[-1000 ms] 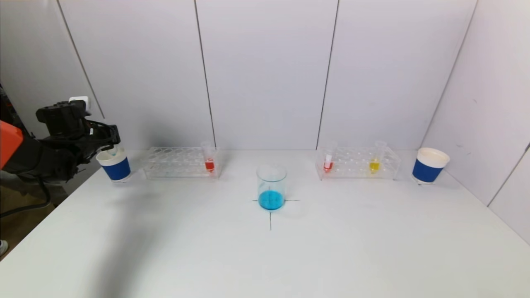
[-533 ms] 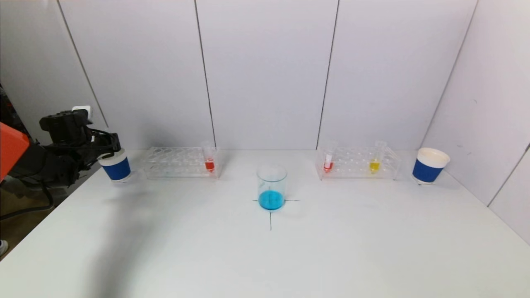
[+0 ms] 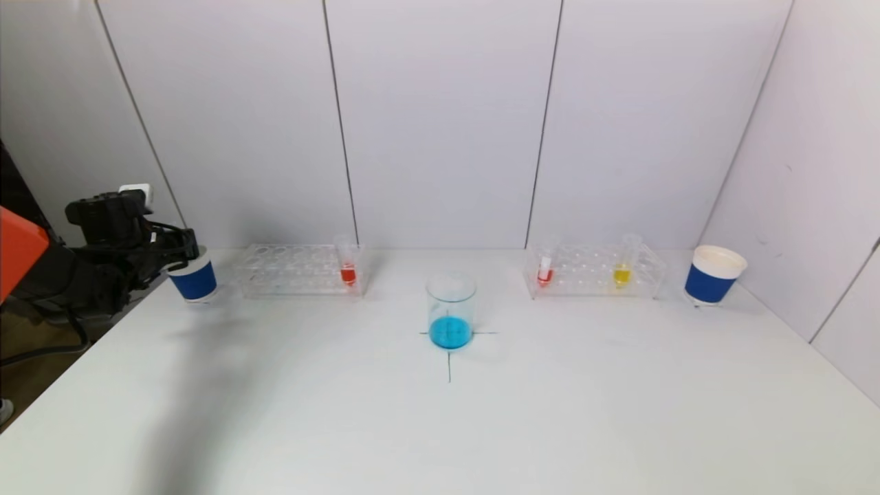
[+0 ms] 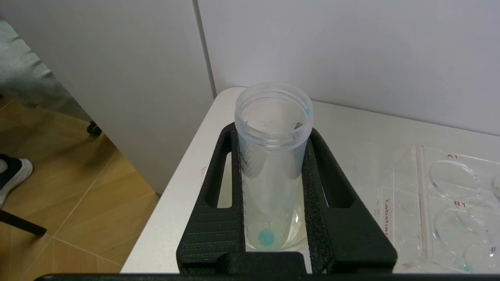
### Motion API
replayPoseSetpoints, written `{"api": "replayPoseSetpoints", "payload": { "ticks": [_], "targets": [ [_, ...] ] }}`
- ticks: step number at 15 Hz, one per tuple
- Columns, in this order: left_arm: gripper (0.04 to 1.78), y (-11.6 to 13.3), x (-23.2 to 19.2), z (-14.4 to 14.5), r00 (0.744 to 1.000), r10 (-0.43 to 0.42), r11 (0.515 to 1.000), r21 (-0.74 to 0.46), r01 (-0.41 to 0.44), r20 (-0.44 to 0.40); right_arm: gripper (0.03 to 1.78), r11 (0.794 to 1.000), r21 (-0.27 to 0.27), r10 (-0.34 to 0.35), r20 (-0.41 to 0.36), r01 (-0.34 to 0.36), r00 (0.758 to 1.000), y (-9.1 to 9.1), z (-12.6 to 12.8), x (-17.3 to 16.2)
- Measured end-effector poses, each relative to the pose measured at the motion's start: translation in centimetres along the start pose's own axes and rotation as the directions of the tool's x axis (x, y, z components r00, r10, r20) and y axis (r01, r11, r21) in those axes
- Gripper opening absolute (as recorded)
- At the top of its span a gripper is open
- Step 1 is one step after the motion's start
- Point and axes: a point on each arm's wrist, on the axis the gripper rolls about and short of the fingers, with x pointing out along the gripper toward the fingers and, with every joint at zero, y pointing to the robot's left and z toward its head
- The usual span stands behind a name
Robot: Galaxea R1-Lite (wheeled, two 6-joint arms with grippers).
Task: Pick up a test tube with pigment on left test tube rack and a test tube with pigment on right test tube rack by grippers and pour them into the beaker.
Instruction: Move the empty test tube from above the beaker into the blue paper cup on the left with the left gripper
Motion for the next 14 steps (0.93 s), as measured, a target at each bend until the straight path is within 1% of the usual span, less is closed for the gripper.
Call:
{"api": "replayPoseSetpoints", "payload": {
  "ticks": [8, 10, 12, 14],
  "targets": [
    [0.44, -0.03, -0.12, 0.18, 1.0, 0.0, 1.0, 0.001, 0.0, 0.004, 1.77, 1.0, 0.0, 0.0, 0.0, 0.0, 1.0, 0.0, 0.0, 0.0],
    [0.44, -0.03, -0.12, 0.36, 1.0, -0.002, 1.0, 0.003, 0.001, 0.027, 1.77, 1.0, 0.0, 0.0, 0.0, 0.0, 1.0, 0.0, 0.0, 0.0],
    [0.44, -0.07, -0.17, 0.28, 1.0, -0.003, 1.0, 0.009, 0.003, 0.028, 1.77, 1.0, 0.0, 0.0, 0.0, 0.0, 1.0, 0.0, 0.0, 0.0],
    [0.49, -0.06, -0.21, 0.19, 1.0, -0.004, 1.0, 0.011, 0.004, 0.024, 1.77, 1.0, 0.0, 0.0, 0.0, 0.0, 1.0, 0.0, 0.0, 0.0]
  ]
}}
